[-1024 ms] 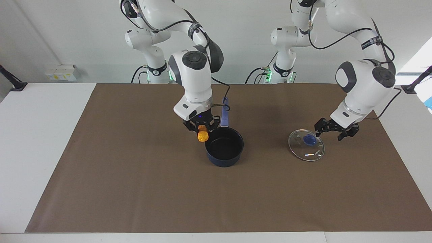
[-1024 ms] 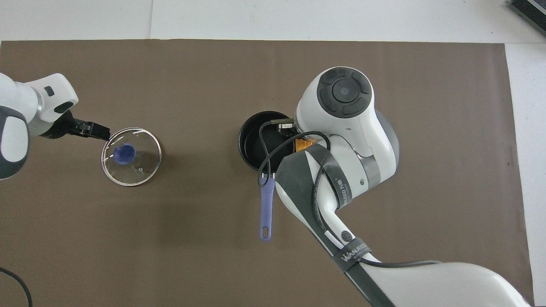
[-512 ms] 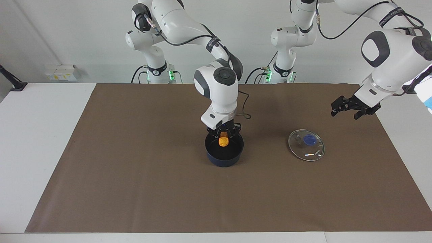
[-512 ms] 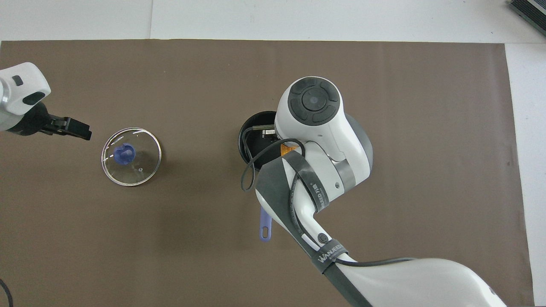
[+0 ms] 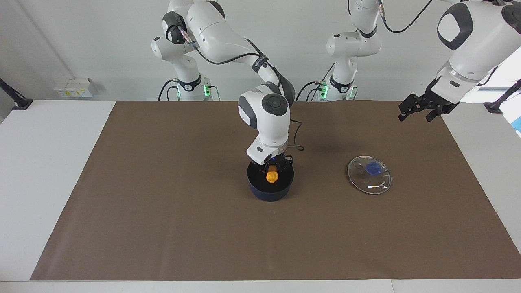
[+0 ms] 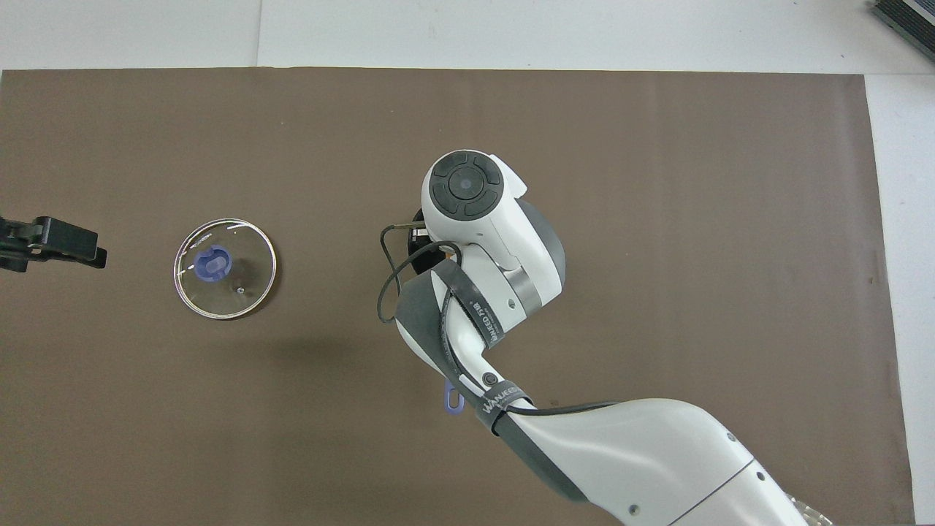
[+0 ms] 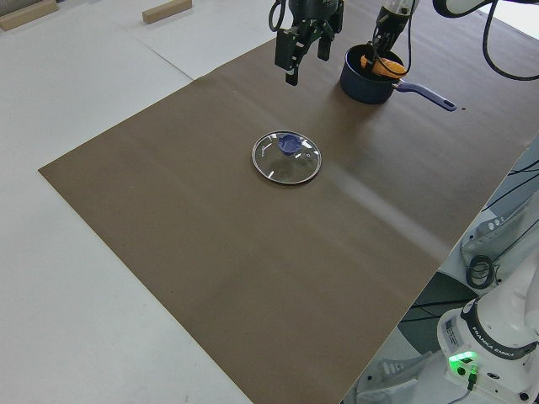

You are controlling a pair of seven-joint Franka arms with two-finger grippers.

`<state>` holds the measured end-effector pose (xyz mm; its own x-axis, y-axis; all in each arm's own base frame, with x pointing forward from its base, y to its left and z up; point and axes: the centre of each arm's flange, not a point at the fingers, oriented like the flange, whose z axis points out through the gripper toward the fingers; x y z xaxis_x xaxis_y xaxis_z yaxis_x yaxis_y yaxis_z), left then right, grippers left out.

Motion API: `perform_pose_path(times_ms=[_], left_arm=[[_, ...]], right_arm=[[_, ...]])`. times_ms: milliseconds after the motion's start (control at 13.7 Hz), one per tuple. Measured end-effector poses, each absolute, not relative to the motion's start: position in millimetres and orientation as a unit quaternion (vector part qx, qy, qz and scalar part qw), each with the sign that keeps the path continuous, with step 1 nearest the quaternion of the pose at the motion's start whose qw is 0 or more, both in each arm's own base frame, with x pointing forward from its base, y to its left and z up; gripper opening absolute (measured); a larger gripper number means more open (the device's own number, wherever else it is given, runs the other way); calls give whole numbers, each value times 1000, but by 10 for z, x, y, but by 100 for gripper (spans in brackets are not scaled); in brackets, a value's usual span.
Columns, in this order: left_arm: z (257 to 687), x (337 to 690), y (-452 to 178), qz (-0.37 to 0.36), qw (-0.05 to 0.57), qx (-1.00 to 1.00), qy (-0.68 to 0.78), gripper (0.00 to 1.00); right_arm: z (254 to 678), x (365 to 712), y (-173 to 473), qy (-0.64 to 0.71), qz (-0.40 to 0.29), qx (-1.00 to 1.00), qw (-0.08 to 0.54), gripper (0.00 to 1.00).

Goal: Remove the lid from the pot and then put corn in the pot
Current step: 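Release the lid with the left gripper while the right gripper lowers the corn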

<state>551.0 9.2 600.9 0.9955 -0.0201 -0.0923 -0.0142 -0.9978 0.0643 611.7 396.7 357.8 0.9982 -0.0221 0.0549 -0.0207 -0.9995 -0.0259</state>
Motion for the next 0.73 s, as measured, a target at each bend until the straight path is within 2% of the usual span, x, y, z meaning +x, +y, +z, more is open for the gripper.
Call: perform_pose_path(times_ms=[439,732], left_arm=[[6040,5533,64,-56,29,998,12,100],[6052,5535,-127,-55,-4,998,-26,100]], right_arm=[[3484,6251,3851,24,-31,-999,19,41],[3370,6250,3928,20,-36,-999,25,41]])
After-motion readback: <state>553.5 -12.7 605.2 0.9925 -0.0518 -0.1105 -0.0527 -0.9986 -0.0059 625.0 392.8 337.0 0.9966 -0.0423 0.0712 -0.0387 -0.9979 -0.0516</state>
